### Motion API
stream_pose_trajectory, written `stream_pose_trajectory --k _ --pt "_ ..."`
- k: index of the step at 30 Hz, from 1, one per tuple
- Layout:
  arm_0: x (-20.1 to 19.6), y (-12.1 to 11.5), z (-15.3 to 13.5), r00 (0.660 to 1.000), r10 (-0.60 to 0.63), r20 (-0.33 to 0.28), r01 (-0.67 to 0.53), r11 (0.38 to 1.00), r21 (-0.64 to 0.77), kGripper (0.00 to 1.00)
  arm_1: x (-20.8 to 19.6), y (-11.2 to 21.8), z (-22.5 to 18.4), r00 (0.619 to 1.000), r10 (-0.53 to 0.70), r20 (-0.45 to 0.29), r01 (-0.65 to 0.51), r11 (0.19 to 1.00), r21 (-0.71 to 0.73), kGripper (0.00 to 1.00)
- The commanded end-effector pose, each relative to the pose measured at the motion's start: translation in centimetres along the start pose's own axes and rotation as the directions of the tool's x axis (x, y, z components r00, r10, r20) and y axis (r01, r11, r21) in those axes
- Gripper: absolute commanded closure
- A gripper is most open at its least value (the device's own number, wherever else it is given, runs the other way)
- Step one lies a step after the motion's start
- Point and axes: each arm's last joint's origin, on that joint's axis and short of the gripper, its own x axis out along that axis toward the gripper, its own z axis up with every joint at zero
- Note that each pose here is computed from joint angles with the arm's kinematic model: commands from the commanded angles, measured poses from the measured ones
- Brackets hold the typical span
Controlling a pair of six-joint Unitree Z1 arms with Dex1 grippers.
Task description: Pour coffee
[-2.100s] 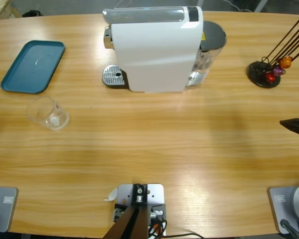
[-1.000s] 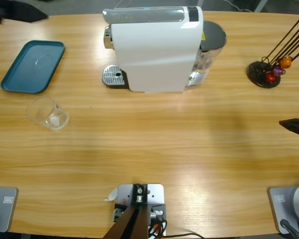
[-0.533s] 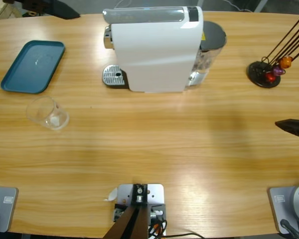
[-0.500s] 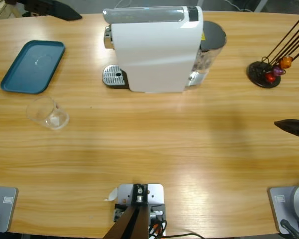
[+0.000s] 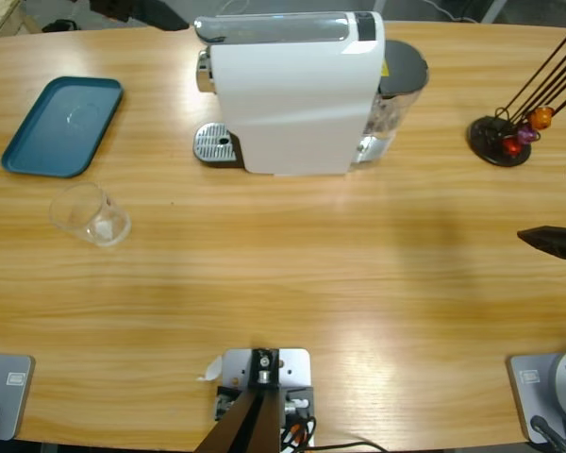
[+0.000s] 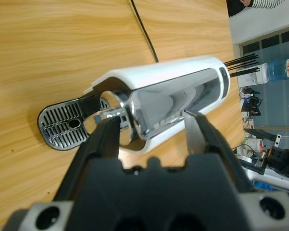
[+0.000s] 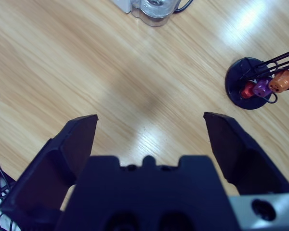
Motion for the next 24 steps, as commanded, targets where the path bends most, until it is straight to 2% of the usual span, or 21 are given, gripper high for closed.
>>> stream_pose_trajectory --k 1,4,5,6,8,24 --pt "3.4 0.9 -0.5 0.997 0.026 -0.074 -0.03 0.999 -0.044 0.653 0.4 0.0 -0.2 1.0 0.005 -0.023 -0.005 1.0 0.001 0.0" --pt "3.4 1.0 -0.6 0.997 0.029 -0.078 -0.032 0.998 -0.047 0.656 0.4 0.0 -0.2 1.0 0.005 -0.025 -0.005 1.0 0.001 0.0" --pt "3.3 0.9 -0.6 0.997 0.025 -0.076 -0.028 0.999 -0.046 0.739 0.5 0.0 -0.2 1.0 0.005 -0.026 -0.005 1.0 0.001 0.0" --pt "3.1 0.8 -0.6 0.997 0.02 -0.074 -0.024 0.999 -0.045 0.873 0.5 0.0 -0.2 1.0 0.005 -0.026 -0.005 1.0 0.001 0.0" --pt "2.8 0.6 -0.6 0.997 0.012 -0.07 -0.015 0.999 -0.041 1.0 0.5 0.0 -0.2 1.0 0.005 -0.026 -0.005 1.0 0.001 0.0" --pt "0.7 -0.4 -0.9 0.999 -0.028 -0.046 0.027 1.0 -0.012 1.0 0.4 0.0 -0.3 1.0 0.005 -0.024 -0.005 1.0 0.001 0.0"
